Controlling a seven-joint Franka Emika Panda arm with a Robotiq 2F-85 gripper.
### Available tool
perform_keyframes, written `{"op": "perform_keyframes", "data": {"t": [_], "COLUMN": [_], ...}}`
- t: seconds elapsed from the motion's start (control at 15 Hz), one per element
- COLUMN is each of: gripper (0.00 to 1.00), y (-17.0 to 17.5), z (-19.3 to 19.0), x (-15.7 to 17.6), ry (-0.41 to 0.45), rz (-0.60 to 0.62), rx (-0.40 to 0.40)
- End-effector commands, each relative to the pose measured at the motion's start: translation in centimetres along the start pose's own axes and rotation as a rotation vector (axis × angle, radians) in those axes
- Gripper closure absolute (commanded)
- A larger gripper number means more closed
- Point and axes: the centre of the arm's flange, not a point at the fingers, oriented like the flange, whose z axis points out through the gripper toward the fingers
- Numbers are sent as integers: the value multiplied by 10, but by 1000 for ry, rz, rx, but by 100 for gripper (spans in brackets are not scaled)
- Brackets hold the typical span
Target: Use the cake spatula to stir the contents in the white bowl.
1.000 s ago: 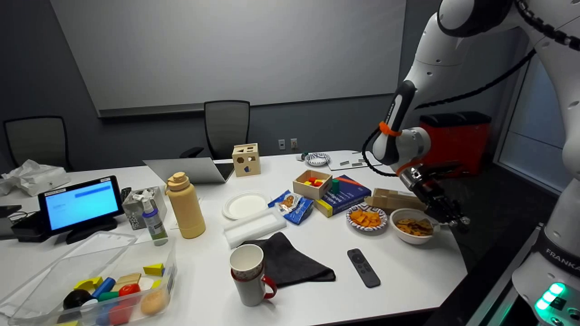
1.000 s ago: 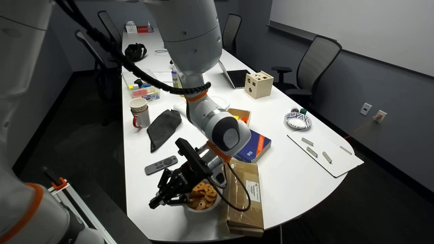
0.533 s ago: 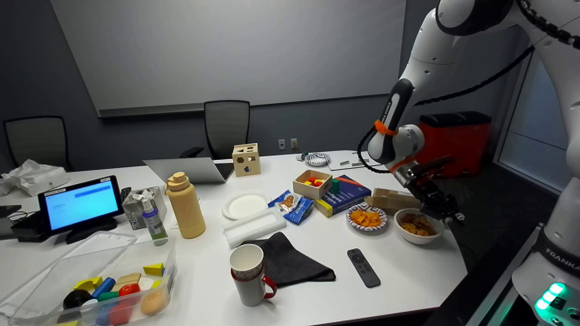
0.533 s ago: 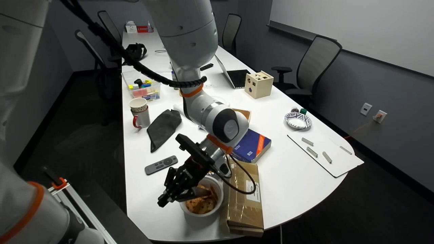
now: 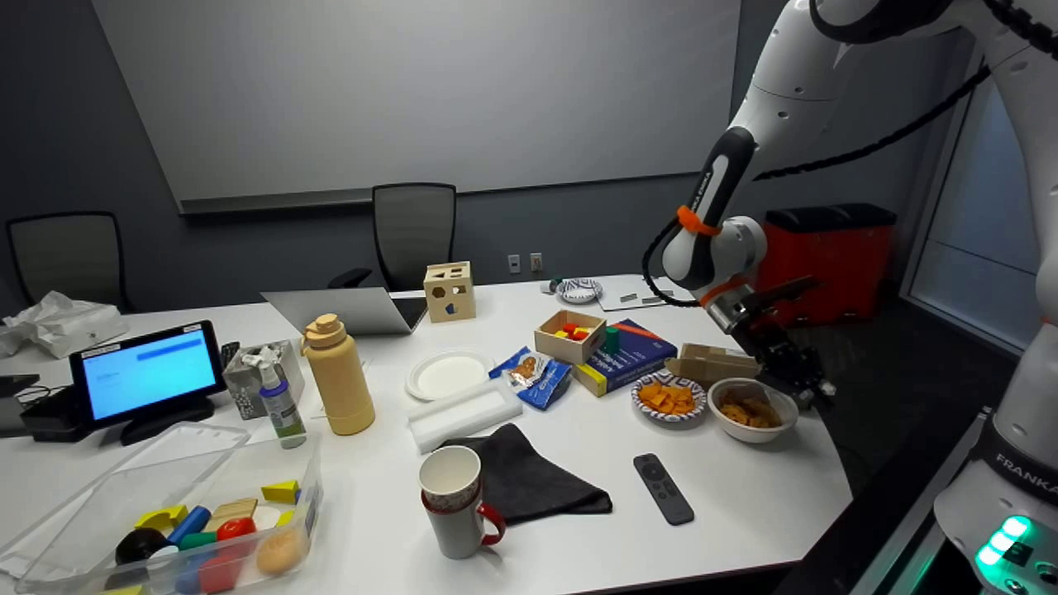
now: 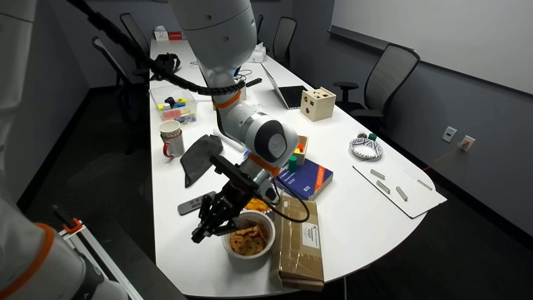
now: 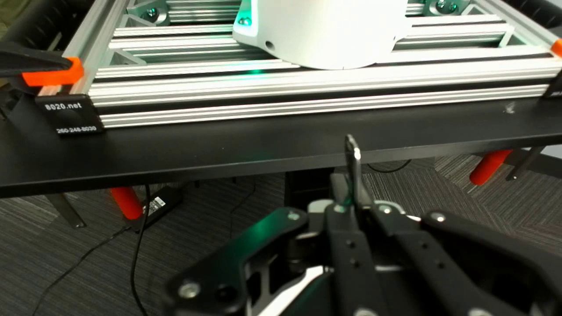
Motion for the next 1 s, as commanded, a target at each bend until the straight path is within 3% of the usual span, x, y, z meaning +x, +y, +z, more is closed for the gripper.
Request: {"op": "perform_keyframes", "data": {"t": [0.0, 0.27, 0.53, 0.93], "gripper": [99, 99, 99, 99], "y": [-11, -11, -9, -14], "z": [0, 2, 9, 26], "x": [-33, -38, -21, 4], "ry": [-49, -121, -115, -98], "rz": [-27, -7, 89, 176], "rx": [-52, -125, -218, -277]}}
